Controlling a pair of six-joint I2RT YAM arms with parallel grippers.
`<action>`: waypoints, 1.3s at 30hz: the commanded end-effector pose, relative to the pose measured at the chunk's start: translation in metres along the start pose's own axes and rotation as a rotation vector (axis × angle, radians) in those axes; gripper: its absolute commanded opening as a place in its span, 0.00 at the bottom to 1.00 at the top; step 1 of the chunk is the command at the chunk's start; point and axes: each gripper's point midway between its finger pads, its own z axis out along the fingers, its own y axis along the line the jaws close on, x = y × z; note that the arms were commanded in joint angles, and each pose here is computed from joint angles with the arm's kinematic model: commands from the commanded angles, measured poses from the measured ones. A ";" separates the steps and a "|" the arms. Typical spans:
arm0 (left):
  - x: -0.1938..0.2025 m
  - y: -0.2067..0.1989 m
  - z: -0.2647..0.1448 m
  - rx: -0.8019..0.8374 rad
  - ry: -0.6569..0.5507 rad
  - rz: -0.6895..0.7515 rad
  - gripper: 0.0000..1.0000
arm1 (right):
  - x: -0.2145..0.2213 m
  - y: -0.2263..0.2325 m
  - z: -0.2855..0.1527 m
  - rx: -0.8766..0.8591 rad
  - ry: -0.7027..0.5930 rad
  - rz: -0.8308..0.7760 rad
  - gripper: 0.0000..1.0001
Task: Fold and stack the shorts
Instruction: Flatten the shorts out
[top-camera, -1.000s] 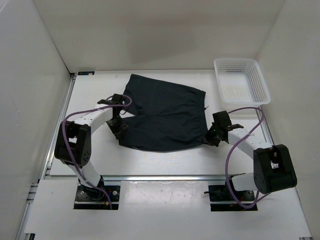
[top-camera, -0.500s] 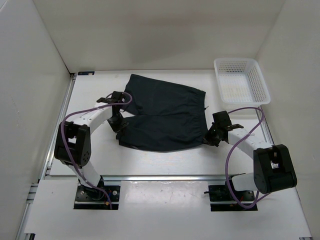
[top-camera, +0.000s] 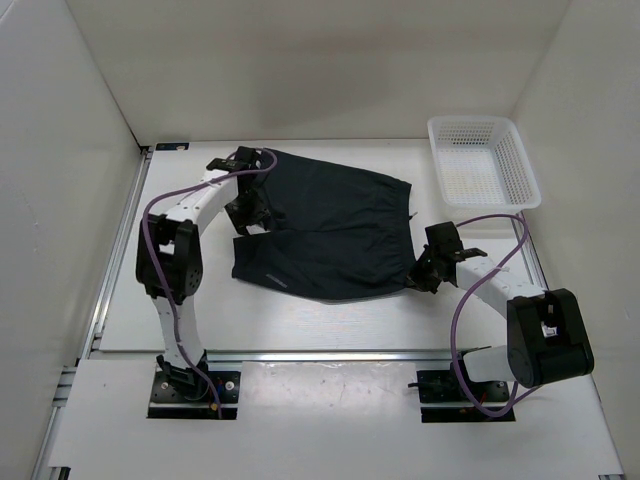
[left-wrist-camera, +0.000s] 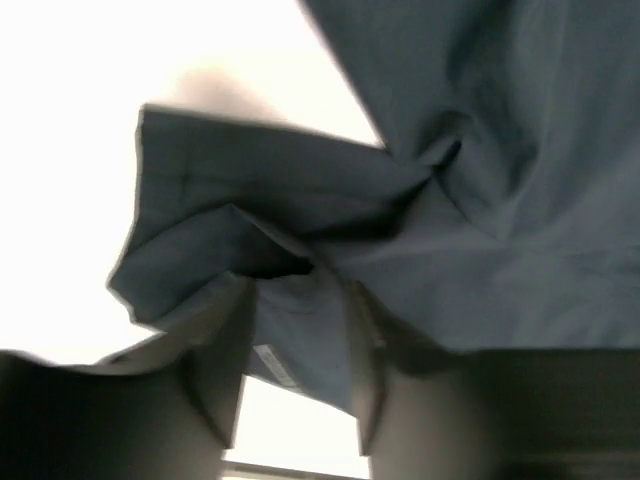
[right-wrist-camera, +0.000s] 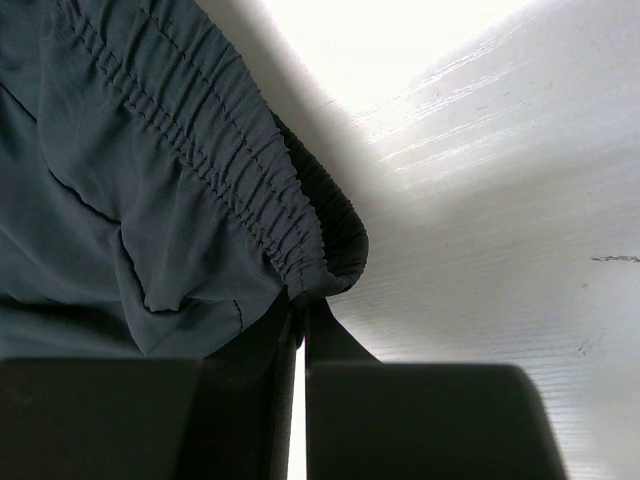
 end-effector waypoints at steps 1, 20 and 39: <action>-0.001 0.002 -0.008 -0.027 0.023 0.028 0.59 | -0.006 0.005 -0.004 -0.012 -0.007 -0.007 0.00; 0.060 0.002 -0.004 0.053 0.076 0.055 0.64 | -0.007 0.005 0.003 -0.003 0.001 -0.006 0.00; 0.089 -0.014 0.035 -0.024 0.117 -0.083 0.56 | -0.005 0.003 0.002 0.003 0.008 -0.015 0.00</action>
